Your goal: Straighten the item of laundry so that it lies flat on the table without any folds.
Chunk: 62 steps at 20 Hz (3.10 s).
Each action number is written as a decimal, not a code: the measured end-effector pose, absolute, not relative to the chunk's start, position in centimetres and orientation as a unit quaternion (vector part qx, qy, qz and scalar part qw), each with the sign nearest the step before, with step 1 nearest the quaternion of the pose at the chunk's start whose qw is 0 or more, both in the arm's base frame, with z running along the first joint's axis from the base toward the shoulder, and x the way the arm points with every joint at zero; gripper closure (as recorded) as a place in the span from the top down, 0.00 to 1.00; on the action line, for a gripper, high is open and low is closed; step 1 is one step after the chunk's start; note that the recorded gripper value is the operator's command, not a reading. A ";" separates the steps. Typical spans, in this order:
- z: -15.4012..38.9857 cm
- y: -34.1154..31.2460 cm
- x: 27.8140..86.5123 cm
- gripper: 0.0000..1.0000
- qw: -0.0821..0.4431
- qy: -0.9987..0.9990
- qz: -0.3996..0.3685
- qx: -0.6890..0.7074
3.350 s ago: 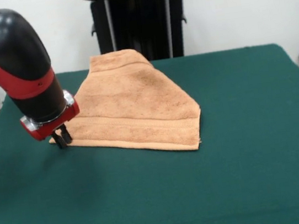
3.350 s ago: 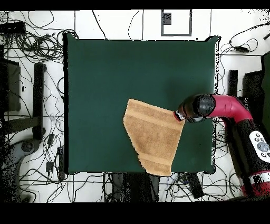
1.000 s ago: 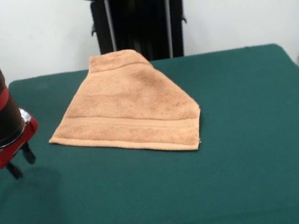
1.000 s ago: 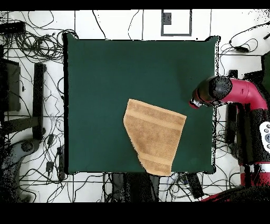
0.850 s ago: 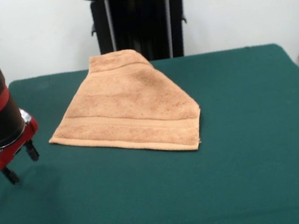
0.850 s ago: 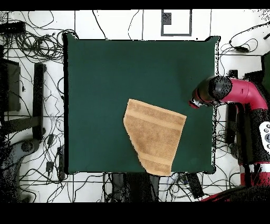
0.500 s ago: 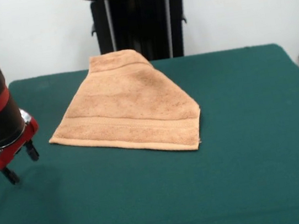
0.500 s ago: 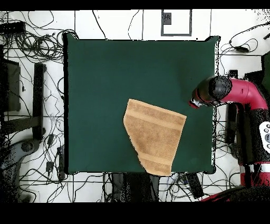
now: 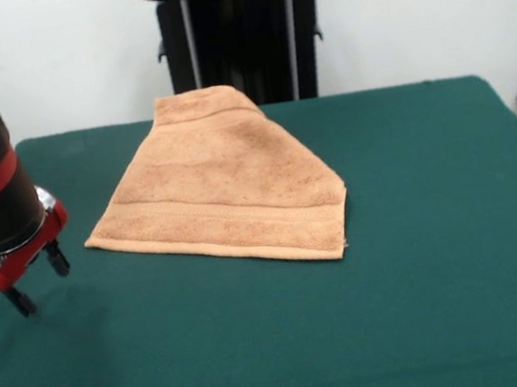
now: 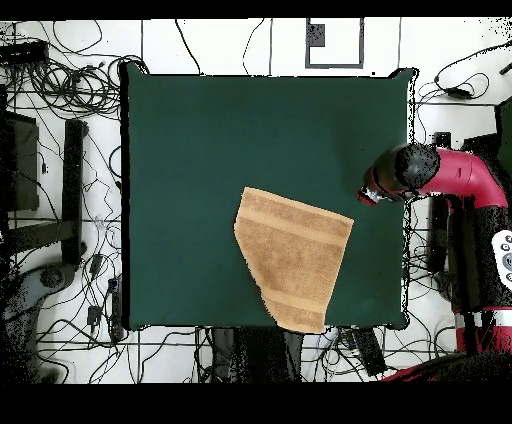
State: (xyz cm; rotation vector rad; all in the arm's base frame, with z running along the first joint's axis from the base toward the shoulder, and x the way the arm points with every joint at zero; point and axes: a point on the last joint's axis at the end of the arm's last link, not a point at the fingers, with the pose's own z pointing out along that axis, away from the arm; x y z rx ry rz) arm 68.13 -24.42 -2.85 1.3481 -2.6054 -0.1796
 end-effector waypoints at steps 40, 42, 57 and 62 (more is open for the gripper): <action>-1.1 -22.0 61.2 1.00 0.090 -0.864 -0.043 0.493; -1.3 -22.1 60.9 1.00 0.091 -0.865 -0.043 0.492; -1.6 -21.4 59.7 1.00 0.107 -0.865 -0.050 0.487; -1.6 -20.7 59.3 1.00 0.112 -0.863 -0.051 0.489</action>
